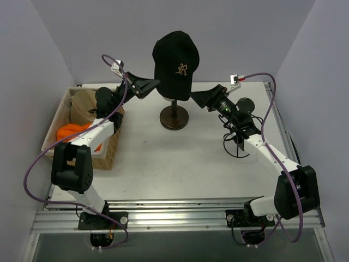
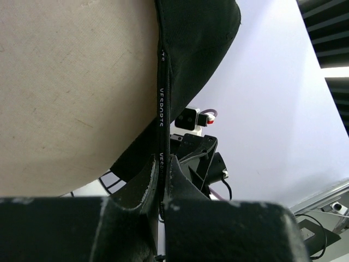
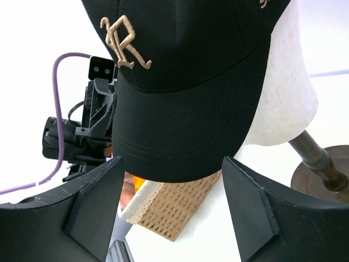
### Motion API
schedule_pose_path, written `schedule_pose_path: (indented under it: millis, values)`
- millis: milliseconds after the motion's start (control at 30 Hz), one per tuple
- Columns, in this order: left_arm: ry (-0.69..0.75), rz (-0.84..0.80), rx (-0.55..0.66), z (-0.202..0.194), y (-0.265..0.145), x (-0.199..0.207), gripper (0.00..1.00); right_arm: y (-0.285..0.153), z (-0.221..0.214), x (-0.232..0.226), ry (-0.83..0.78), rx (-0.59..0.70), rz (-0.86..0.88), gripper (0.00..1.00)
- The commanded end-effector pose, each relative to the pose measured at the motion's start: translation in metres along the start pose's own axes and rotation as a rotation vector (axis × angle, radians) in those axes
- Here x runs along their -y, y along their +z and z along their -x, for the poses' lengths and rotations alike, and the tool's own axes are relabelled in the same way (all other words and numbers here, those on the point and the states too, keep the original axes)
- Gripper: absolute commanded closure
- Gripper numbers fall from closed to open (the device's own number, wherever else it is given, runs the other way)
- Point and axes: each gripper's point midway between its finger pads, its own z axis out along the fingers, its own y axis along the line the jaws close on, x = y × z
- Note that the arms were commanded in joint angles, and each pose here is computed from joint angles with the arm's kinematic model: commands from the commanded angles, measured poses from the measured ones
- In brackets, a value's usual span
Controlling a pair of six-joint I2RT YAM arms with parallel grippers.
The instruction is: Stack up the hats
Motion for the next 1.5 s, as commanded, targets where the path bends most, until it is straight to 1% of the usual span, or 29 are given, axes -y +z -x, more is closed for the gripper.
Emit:
schedule_pose_path:
  millis: [0,100,233,500,633,833,1033,1300,1467]
  values:
    - [0.062,-0.117,0.104,0.020,0.000,0.043,0.98,-0.002,0.012,-0.030,-0.037,0.039,0.107,0.32]
    - [0.019,-0.151,0.119,0.023,0.000,0.040,0.98,-0.002,0.013,-0.032,-0.038,0.037,0.114,0.32]
    - [-0.004,-0.194,0.123,0.023,-0.002,0.040,0.98,-0.001,0.014,-0.033,-0.042,0.032,0.118,0.32]
    - [-0.042,-0.182,0.151,0.028,-0.013,0.028,0.98,0.002,0.011,-0.030,-0.032,0.026,0.121,0.32]
    - [-0.066,-0.161,0.164,0.032,-0.021,0.013,0.98,0.004,0.014,-0.033,-0.023,0.029,0.133,0.31]
    - [-0.115,-0.171,0.190,0.035,-0.035,-0.004,0.98,0.008,0.014,-0.029,-0.021,0.028,0.124,0.31]
    - [-0.124,-0.165,0.179,0.033,-0.035,-0.012,0.98,0.013,0.011,-0.027,-0.025,0.022,0.125,0.31]
    - [-0.143,-0.176,0.154,0.027,-0.033,-0.012,0.98,0.017,0.007,-0.028,-0.017,0.026,0.143,0.30]
    - [-0.180,-0.156,0.163,0.021,-0.042,-0.029,0.98,0.020,0.005,-0.030,-0.013,0.023,0.146,0.30]
